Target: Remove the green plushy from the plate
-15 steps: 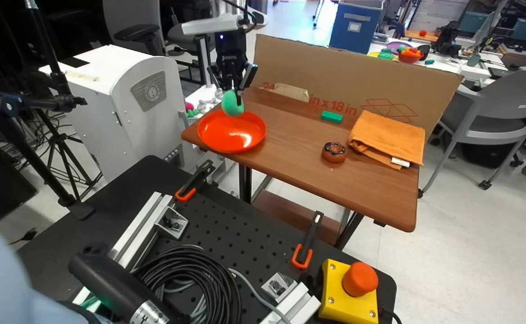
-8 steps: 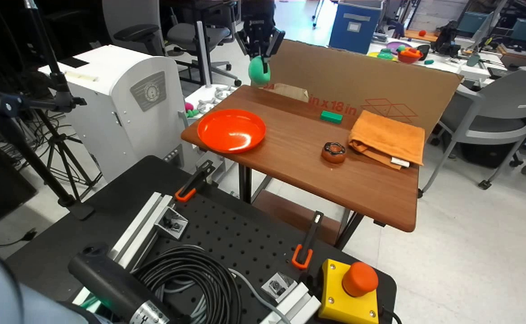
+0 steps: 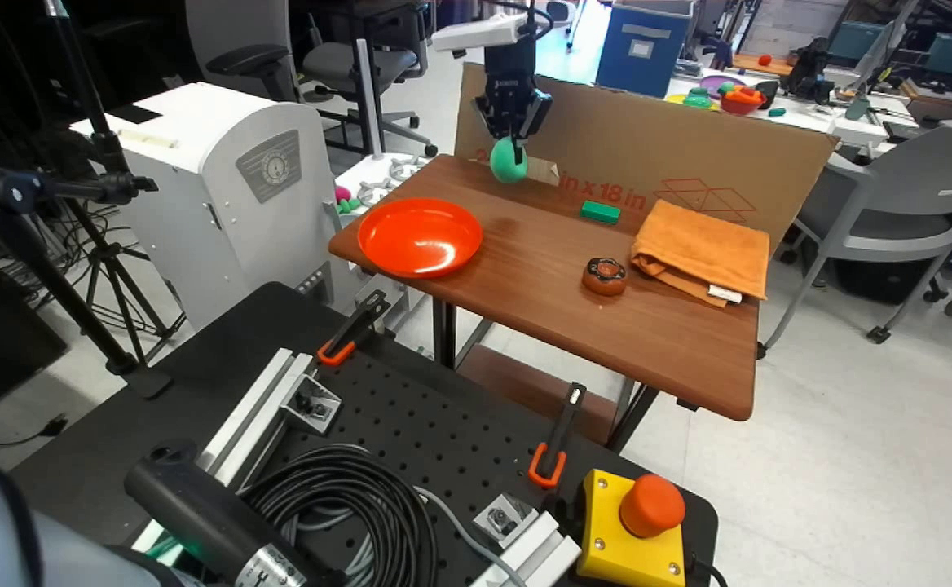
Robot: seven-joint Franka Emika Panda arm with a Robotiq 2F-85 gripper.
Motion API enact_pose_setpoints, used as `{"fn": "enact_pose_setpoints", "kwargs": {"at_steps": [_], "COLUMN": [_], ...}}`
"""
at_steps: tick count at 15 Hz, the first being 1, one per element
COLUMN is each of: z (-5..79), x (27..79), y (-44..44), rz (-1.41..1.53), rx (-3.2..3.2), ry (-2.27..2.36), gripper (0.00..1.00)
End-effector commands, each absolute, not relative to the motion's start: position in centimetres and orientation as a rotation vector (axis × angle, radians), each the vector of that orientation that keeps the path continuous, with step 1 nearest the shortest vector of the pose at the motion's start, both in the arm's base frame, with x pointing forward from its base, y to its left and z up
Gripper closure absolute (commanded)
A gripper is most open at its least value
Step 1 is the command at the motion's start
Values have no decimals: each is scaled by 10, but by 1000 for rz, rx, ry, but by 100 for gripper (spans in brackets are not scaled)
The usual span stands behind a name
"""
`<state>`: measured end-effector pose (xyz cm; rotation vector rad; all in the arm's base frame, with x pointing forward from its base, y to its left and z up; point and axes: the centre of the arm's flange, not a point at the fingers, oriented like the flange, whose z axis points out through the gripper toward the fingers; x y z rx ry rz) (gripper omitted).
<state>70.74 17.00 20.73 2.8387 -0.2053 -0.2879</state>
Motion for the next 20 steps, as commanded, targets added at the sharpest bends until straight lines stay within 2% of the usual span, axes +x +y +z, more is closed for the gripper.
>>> {"fn": "enact_pose_setpoints", "kwargs": {"at_steps": [1,6,8,9,16,17,20], "z": [181,184,197,204,249,234,246], "x": [748,723,705,696,620,683,665], "y": [182,179,178,179,186,201,203], "rz": [-354,-439,-457,-453,-348,-366,-379], "rx": [2792,2788,2800,2813,2824,2846,2828], "ry": [-265,-228,-194,-167,41,-24,9], "gripper": [53,16,3,0,0,0,0]}}
